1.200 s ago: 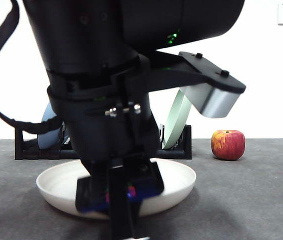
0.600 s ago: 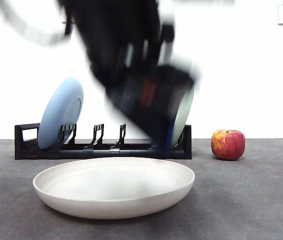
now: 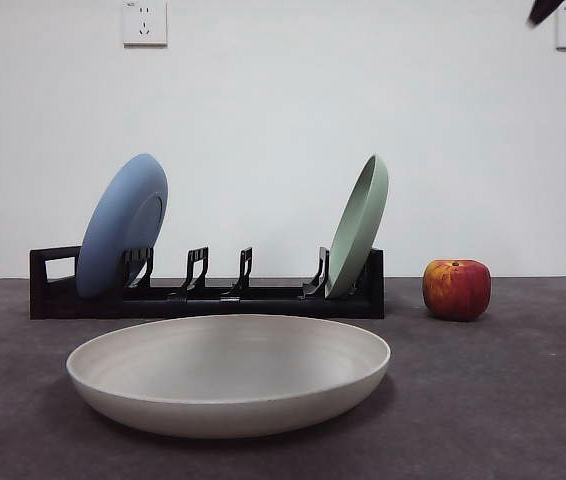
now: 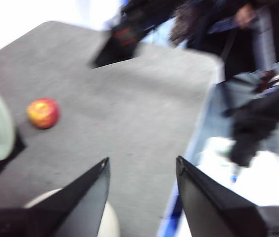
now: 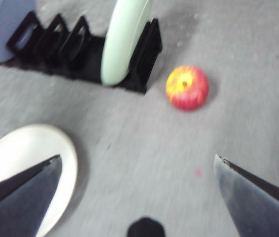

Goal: Take the yellow plate from the plate rack,put the plate on the table,take the apple from the table,put the apple in the plate

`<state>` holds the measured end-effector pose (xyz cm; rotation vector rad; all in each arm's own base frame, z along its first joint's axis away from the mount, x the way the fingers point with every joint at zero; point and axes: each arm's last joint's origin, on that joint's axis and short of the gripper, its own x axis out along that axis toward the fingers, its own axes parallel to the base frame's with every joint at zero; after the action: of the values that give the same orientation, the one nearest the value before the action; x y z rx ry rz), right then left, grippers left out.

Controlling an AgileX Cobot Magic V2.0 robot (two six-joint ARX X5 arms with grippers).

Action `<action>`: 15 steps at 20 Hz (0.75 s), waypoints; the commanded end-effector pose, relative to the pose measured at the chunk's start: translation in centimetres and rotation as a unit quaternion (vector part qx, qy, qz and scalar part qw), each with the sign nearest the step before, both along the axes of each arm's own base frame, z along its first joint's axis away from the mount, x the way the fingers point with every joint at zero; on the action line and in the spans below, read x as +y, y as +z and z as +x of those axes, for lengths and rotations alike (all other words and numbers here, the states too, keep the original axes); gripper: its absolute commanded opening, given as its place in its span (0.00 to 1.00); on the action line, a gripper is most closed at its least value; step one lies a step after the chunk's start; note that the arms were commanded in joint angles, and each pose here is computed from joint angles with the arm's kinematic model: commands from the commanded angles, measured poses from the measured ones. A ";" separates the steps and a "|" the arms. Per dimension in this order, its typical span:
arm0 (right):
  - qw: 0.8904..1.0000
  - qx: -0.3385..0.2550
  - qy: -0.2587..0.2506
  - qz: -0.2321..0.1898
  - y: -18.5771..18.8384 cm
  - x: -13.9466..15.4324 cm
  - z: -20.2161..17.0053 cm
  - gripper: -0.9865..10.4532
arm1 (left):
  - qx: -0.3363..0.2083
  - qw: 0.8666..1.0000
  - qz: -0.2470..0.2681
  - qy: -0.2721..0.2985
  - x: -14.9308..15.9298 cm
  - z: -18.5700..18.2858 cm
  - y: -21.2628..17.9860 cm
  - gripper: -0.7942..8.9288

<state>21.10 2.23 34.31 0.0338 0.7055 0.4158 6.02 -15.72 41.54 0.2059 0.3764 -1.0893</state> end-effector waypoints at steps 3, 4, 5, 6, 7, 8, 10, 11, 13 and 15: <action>1.000 0.025 -0.001 0.000 -3.2 0.4 5.9 0.56 | 0.031 0.999 0.000 -0.017 1.9 -0.8 0.0 0.31; 0.999 0.033 -0.001 -0.001 -3.9 0.4 7.1 0.56 | 0.036 0.999 0.007 -0.017 2.0 -0.9 -0.2 0.31; 0.999 0.042 -0.004 -0.004 -4.8 0.5 8.5 0.56 | 0.043 0.999 0.017 -0.015 2.1 -0.9 -0.4 0.31; 0.999 0.049 -0.007 -0.007 -5.4 0.6 9.8 0.56 | 0.050 0.998 0.025 -0.013 2.2 -0.9 -0.6 0.31; 0.998 0.056 -0.007 -0.009 -5.9 0.6 10.9 0.56 | 0.054 0.998 0.032 -0.012 2.1 -0.9 -0.7 0.31; 0.998 0.065 -0.008 -0.009 -6.4 0.7 12.1 0.56 | 0.056 0.998 0.037 -0.012 2.0 -0.9 -0.8 0.31; 0.997 0.074 -0.003 -0.015 -7.0 1.2 14.2 0.57 | 0.058 0.997 0.043 -0.012 1.8 -0.8 -1.0 0.31; 0.997 0.074 -0.002 -0.017 -7.2 1.5 15.1 0.60 | 0.059 0.997 0.043 -0.011 1.8 -0.8 -1.0 0.31; 0.997 0.076 0.005 -0.025 -7.7 2.3 16.6 0.62 | 0.059 0.997 0.044 -0.011 1.7 -0.8 -1.0 0.31; 0.996 0.083 0.008 -0.035 -8.4 3.2 17.9 0.62 | 0.059 0.997 0.044 -0.011 1.7 -0.7 -1.0 0.31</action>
<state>38.87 5.34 26.33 0.0018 0.8731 0.4030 5.21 -13.96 40.65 0.2344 0.5216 -1.1142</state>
